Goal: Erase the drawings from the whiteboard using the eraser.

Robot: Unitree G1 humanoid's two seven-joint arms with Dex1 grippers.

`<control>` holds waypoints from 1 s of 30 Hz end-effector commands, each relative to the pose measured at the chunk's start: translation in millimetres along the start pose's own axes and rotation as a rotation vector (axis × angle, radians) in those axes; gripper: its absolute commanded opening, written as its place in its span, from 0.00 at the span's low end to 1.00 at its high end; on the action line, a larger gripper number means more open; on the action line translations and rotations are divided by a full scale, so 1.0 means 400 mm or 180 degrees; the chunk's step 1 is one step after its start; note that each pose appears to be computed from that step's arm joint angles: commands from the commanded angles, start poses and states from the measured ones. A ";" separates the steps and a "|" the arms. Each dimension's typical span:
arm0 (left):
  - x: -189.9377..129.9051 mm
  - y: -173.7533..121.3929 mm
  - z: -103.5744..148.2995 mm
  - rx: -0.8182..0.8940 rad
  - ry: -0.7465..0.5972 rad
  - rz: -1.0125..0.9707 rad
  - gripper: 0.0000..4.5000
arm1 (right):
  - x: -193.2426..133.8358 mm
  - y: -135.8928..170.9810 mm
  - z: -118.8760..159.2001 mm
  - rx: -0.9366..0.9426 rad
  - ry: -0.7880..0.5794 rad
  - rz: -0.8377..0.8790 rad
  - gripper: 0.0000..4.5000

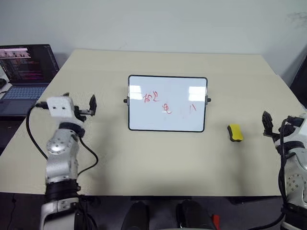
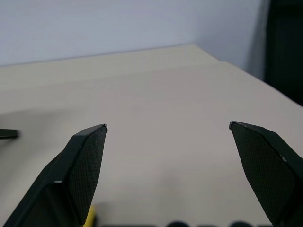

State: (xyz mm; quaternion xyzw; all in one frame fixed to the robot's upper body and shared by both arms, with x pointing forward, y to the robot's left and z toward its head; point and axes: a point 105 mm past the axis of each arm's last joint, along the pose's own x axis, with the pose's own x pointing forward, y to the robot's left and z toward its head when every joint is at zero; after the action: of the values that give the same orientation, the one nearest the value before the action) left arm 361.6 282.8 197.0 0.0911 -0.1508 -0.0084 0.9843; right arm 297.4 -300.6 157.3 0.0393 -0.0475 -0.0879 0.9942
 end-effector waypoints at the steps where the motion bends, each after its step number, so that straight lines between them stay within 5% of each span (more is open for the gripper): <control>1: 0.044 -0.020 0.143 -0.0017 -0.0433 -0.0699 1.00 | -0.025 0.073 0.017 -0.0037 0.0088 0.0293 1.00; 6: 0.000 -0.239 0.226 -0.0263 -0.0347 -0.2515 1.00 | -0.057 0.136 0.003 0.0040 0.0410 0.0540 1.00; 15: -0.138 -0.456 0.164 -0.0270 0.0265 -0.4743 1.00 | -0.031 0.152 -0.022 -0.0186 0.0842 0.0485 1.00; 30: -0.150 -0.511 0.129 -0.0086 0.0224 -0.4884 1.00 | 0.068 0.118 -0.084 -0.0378 0.1083 0.0450 1.00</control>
State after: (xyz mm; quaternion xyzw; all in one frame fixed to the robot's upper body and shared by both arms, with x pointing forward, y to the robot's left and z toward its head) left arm 296.5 78.8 182.9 0.1425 0.0056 -0.6837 0.7157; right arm 331.6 -254.2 115.7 0.0036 0.1515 -0.0134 0.9884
